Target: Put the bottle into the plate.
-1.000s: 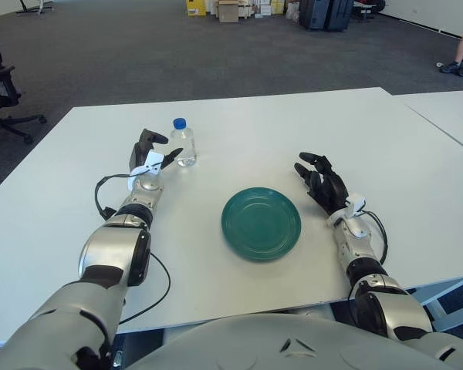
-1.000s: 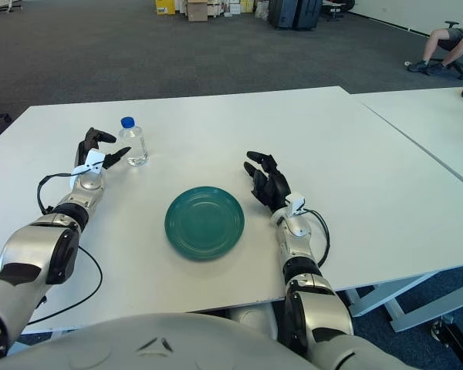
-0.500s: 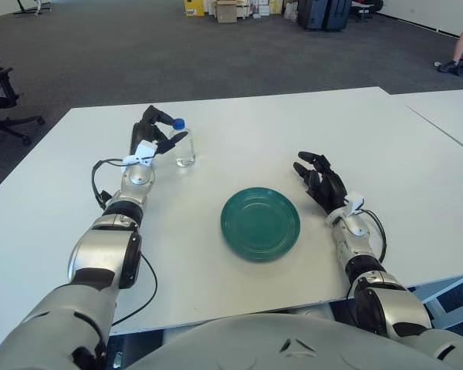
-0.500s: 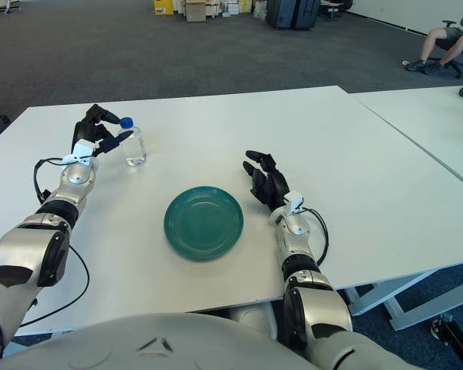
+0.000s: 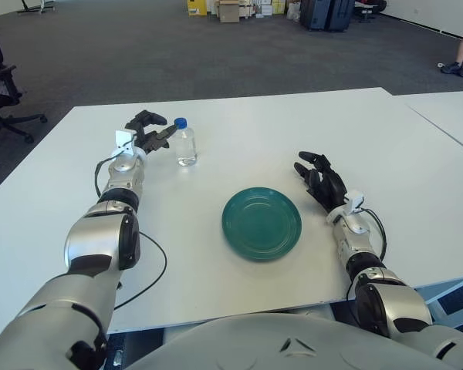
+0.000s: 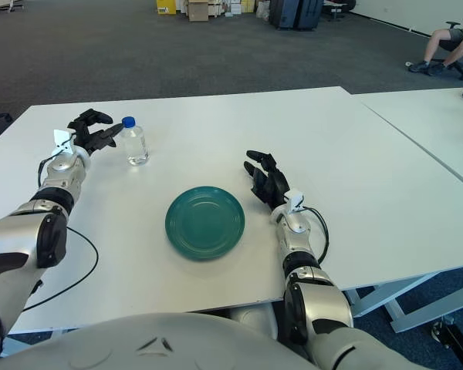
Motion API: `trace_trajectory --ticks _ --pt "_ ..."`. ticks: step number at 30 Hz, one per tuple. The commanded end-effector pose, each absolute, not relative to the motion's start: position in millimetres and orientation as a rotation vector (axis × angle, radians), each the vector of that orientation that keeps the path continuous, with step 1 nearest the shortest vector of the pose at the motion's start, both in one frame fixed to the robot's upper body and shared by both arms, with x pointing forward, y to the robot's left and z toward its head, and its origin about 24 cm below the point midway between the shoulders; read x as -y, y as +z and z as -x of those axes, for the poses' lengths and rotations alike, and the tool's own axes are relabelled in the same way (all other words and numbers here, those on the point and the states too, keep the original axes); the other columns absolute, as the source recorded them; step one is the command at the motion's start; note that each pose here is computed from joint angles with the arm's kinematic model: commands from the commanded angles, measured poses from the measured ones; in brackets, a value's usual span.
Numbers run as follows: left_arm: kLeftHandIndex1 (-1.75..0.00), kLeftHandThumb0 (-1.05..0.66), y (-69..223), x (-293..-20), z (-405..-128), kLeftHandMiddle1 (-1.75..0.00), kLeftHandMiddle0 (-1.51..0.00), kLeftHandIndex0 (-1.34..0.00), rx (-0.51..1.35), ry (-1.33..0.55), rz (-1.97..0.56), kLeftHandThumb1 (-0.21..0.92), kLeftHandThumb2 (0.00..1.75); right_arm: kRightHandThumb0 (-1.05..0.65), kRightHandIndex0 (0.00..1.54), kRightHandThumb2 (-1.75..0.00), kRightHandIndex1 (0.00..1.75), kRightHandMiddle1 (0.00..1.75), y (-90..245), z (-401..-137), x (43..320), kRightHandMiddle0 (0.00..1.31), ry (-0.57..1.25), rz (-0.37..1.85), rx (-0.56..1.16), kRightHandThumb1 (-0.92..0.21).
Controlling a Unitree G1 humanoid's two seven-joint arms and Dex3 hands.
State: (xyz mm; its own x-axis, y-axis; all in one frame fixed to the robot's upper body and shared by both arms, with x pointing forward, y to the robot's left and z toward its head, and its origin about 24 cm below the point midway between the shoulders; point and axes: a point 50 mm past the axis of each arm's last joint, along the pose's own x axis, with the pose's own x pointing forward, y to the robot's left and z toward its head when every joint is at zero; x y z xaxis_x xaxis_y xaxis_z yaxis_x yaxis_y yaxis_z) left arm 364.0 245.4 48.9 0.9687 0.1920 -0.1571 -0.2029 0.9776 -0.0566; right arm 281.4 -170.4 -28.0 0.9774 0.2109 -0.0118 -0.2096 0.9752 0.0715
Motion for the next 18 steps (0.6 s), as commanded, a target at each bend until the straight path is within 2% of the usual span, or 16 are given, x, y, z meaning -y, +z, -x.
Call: trace_trajectory --ticks 1,5,10,13,14,17,18 --pt "-1.75 -0.55 55.3 -245.8 -370.6 -1.75 -0.68 -0.53 -0.179 0.251 0.209 0.78 0.11 -0.57 0.35 -0.83 0.00 0.91 -44.7 -269.3 171.8 0.00 0.203 -0.080 -0.108 -0.92" --pt "-1.75 -0.68 55.4 -251.8 -370.1 -1.75 -0.62 -0.43 -0.203 0.330 0.259 0.88 0.19 -0.57 0.35 -0.84 0.00 0.92 -44.7 -268.9 172.9 0.00 0.206 -0.085 -0.108 -0.92" --pt "-1.75 -0.72 53.2 -263.0 -365.4 -1.75 -0.58 -0.40 -0.213 0.493 0.327 0.91 0.44 -0.56 0.34 -0.84 0.00 0.92 -45.2 -267.1 174.6 0.00 0.207 -0.085 -0.108 -0.92" --pt "-1.75 -0.76 53.5 -262.6 -365.6 -1.75 -0.54 -0.30 -0.226 0.541 0.327 0.92 0.56 -0.56 0.34 -0.84 0.00 0.92 -45.6 -266.4 175.7 0.00 0.208 -0.086 -0.109 -0.92" --pt "-1.75 -0.77 54.5 -262.2 -366.3 -1.75 -0.51 -0.20 -0.241 0.565 0.300 0.92 0.60 -0.57 0.33 -0.84 0.00 0.92 -45.9 -266.2 176.0 0.00 0.210 -0.089 -0.112 -0.92" --pt "-1.59 -0.83 56.0 -261.6 -366.9 -1.71 -0.28 -0.07 -0.267 0.610 0.234 0.92 0.72 -0.57 0.33 -0.82 0.00 0.93 -46.6 -265.6 176.9 0.00 0.212 -0.096 -0.117 -0.92" --pt "-1.46 -0.85 56.3 -261.4 -366.9 -1.54 -0.20 -0.04 -0.274 0.620 0.204 0.92 0.76 -0.57 0.33 -0.81 0.00 0.93 -46.8 -265.5 177.1 0.00 0.211 -0.096 -0.119 -0.92"
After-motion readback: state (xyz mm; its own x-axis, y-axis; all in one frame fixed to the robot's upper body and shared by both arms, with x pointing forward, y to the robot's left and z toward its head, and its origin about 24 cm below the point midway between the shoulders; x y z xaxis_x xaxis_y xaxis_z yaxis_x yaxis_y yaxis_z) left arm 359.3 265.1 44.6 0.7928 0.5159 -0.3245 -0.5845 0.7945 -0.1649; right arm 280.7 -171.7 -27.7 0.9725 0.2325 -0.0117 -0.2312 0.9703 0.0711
